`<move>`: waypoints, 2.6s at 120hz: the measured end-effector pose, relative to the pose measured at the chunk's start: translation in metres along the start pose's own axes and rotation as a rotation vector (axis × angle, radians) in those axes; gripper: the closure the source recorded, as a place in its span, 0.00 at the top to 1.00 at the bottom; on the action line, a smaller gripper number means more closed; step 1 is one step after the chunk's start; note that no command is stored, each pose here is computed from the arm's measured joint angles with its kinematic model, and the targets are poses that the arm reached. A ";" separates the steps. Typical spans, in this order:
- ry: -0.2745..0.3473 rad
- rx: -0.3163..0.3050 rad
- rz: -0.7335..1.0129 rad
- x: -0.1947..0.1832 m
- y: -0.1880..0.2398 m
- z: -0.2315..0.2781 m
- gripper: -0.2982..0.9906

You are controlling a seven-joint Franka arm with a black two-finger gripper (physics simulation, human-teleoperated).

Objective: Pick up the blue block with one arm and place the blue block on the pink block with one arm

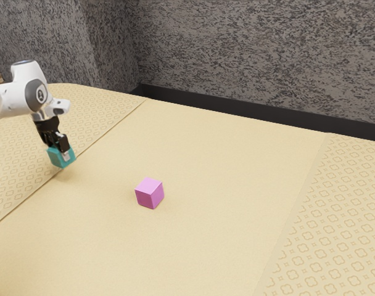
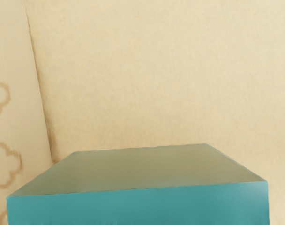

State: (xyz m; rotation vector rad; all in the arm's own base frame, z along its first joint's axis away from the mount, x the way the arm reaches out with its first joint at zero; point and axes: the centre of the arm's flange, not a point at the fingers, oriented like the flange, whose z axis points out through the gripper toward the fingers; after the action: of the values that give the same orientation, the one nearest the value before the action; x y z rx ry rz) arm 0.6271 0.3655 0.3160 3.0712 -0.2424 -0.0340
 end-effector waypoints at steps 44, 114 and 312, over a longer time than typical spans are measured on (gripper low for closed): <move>0.008 -0.068 0.084 0.039 0.128 -0.031 0.52; -0.062 -0.038 -0.049 0.070 0.291 -0.020 0.52; 0.002 0.032 -0.144 0.075 0.356 0.004 0.52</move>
State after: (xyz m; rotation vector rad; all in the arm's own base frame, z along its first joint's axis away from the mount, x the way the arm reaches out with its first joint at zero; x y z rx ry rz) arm 0.6458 0.0021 0.3330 3.1146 -0.0222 -0.0346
